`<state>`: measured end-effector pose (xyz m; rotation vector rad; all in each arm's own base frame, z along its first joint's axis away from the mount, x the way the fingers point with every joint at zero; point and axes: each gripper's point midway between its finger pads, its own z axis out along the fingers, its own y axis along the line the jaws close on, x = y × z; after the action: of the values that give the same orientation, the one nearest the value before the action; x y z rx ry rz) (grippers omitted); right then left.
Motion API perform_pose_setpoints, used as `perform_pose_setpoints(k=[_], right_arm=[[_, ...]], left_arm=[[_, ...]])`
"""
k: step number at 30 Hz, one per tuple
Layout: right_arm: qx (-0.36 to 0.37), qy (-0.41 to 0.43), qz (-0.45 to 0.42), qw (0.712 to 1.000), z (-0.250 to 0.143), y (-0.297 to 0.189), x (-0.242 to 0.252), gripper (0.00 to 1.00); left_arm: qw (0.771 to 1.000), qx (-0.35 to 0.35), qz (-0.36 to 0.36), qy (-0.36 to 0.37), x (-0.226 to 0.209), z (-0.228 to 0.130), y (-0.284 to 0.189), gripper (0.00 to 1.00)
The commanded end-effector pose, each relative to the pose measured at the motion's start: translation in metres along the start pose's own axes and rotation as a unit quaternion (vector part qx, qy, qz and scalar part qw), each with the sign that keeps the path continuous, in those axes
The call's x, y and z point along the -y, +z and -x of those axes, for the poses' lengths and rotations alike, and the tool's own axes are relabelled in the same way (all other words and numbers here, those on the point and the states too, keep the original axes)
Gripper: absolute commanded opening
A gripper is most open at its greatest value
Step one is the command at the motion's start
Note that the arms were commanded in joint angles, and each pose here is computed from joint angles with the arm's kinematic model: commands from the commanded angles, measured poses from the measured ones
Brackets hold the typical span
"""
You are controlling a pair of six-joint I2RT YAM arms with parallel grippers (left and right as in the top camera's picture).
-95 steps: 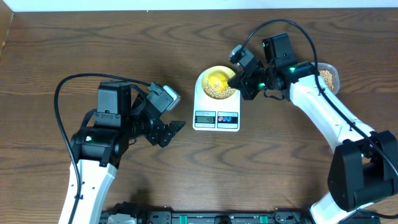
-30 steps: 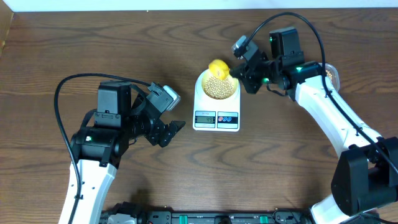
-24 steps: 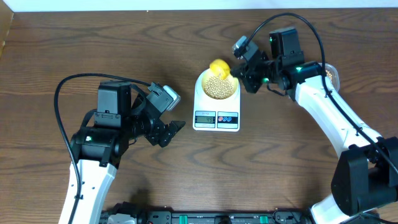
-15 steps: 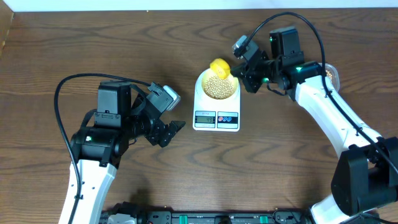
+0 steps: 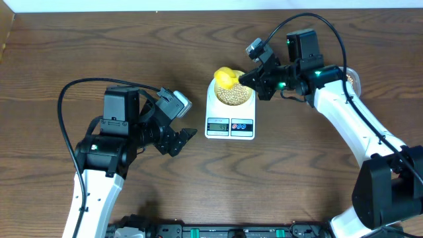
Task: Scoop item into bowl and weigh 50g on scale
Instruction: 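Carry the scoop right over the tub and tip the soybeans back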
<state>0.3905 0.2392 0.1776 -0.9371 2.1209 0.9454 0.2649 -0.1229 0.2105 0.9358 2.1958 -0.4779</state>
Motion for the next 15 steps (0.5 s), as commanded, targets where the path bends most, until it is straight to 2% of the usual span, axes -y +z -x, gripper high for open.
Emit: perform_pose_setpoints(k=[1,15], right_arm=[[0.027,0.016,0.050,0.998,0.012,-0.013,-0.016,0.01],[0.048,0.016,0.024,0.998,0.018,-0.027,0.006,0.01]], left_arm=[[1.000,-0.003,-0.001,0.003,0.000,-0.002,0.000,0.84],[1.000,-0.003,-0.001,0.003,0.000,-0.002,0.000,0.84]])
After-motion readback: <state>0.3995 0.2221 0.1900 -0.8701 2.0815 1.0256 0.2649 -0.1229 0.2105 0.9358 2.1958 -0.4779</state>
